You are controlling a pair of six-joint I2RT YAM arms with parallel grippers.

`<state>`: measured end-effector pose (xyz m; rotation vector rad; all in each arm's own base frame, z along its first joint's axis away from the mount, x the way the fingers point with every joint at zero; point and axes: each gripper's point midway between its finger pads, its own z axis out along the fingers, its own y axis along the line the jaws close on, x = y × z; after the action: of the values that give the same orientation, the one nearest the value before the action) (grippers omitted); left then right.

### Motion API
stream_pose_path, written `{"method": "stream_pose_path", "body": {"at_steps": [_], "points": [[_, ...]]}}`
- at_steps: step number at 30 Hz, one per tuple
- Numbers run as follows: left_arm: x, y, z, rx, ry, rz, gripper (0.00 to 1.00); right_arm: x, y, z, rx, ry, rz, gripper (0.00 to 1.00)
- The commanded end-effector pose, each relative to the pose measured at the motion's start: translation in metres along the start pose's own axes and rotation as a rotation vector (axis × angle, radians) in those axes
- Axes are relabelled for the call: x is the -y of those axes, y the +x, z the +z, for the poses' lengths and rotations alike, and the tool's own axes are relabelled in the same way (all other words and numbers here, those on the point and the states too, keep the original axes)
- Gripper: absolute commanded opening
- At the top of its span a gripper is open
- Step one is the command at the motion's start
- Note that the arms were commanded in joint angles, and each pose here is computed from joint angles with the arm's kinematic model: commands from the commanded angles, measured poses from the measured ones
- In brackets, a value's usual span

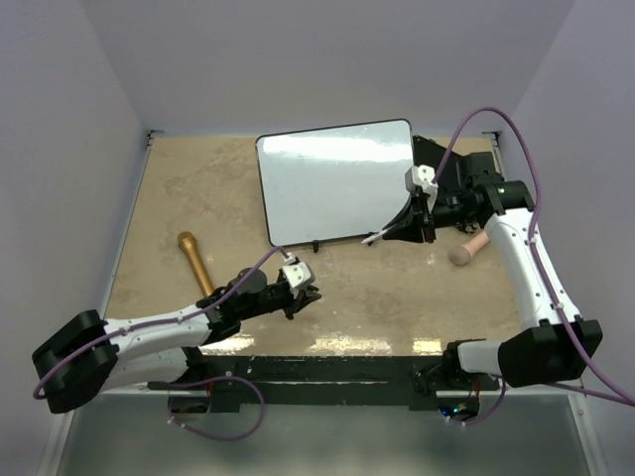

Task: Write a sentence on the whiteboard
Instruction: Place the pen cap at the center of the board.

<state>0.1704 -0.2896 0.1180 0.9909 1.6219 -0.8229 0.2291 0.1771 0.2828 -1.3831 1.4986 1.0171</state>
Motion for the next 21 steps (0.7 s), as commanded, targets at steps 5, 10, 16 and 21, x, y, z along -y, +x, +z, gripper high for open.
{"method": "stream_pose_path", "body": {"at_steps": [5,10,16,21], "points": [[-0.04,0.02,0.025,-0.095,-0.246,-0.212,0.04,0.01,0.019,0.014,0.07,-0.014,0.065,0.0],[-0.065,0.029,0.026,-0.117,-0.381,-0.292,0.18,0.006,0.018,0.014,0.082,-0.009,0.05,0.0],[-0.085,0.059,0.025,-0.211,-0.48,-0.37,0.31,0.003,0.019,0.014,0.087,-0.006,0.062,0.0],[-0.094,0.05,0.023,-0.199,-0.519,-0.403,0.48,0.0,0.02,0.014,0.083,-0.003,0.06,0.0]]}}
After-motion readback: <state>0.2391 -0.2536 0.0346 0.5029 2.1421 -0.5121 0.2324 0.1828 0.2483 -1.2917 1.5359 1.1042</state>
